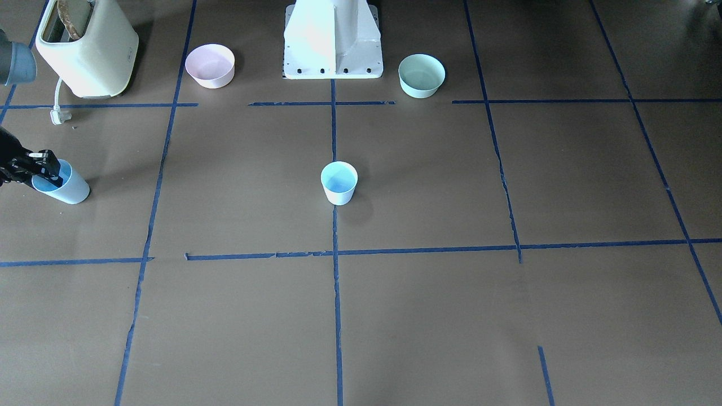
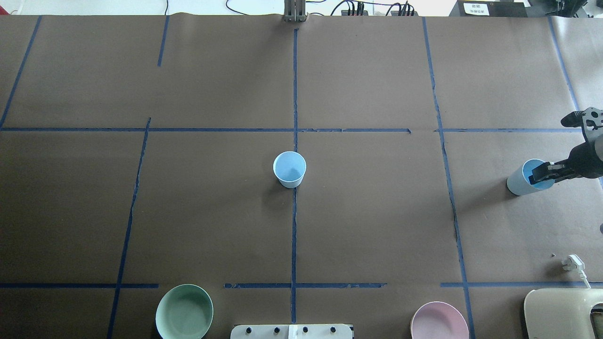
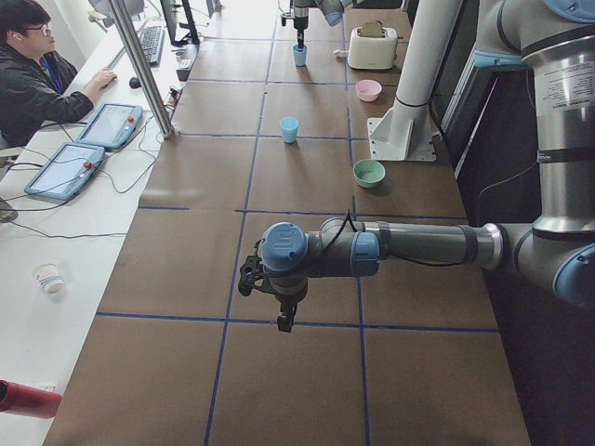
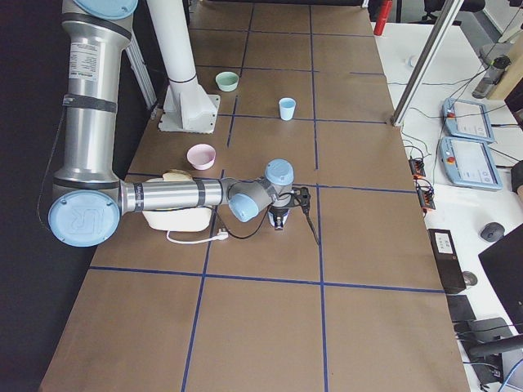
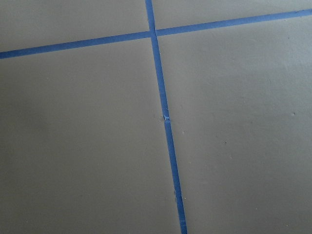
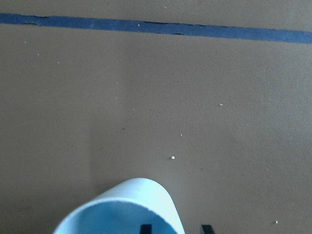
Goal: Stack blue cups with both arms
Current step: 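Reach the right gripper down to the other light-blue cup and grasp it, then carry the cup with the right gripper and lower it into the center cup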
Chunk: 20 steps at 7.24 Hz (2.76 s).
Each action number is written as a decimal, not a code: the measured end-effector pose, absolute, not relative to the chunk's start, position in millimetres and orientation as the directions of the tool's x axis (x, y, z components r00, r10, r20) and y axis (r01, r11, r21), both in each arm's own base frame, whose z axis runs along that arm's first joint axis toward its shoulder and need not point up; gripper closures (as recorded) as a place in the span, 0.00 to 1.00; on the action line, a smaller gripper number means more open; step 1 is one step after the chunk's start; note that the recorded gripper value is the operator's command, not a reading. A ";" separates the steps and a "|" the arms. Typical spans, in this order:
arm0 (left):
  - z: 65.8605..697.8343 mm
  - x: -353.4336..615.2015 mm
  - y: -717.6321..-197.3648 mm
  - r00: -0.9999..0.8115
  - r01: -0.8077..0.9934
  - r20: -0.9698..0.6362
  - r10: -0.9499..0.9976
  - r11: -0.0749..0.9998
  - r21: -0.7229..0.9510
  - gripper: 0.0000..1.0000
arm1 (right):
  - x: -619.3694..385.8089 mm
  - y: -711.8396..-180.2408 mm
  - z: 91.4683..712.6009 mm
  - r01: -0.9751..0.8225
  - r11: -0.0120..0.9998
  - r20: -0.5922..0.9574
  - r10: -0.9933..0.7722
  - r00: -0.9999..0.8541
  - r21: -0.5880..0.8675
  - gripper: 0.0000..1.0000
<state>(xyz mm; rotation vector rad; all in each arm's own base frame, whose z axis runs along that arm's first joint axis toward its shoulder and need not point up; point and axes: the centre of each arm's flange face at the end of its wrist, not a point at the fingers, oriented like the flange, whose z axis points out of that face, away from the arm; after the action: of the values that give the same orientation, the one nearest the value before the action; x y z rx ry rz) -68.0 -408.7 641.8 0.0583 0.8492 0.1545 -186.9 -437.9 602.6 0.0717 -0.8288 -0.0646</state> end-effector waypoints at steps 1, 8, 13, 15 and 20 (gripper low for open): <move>641.8 -68.0 -408.6 0.650 -0.113 -0.743 0.159 0.987 0.113 0.00 | -187.5 -438.3 600.4 0.030 0.995 0.736 -0.088 0.671 0.092 1.00; 640.6 -68.1 -408.7 0.655 -0.088 -0.745 0.123 0.992 0.087 0.00 | -293.8 -507.8 375.6 -0.074 0.997 0.785 0.074 0.615 -0.036 1.00; 636.1 -68.1 -410.4 0.657 -0.078 -0.745 0.116 0.993 0.085 0.00 | -476.9 -440.7 167.7 -0.246 0.953 0.771 0.288 0.569 -0.175 0.98; 636.1 -67.6 -410.6 0.657 -0.079 -0.745 0.116 0.993 0.085 0.00 | -513.3 -431.1 147.7 -0.289 0.941 0.757 0.317 0.572 -0.175 0.98; 636.4 -67.5 -410.6 0.657 -0.071 -0.746 0.103 0.995 0.075 0.00 | -545.5 -440.0 146.0 -0.316 0.935 0.732 0.329 0.596 -0.163 0.01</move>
<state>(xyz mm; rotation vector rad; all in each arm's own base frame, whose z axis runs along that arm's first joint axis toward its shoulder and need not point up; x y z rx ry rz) -67.5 -410.6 636.4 0.0405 0.8477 0.0989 -545.5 -440.0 146.0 -0.0164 -0.8533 0.3745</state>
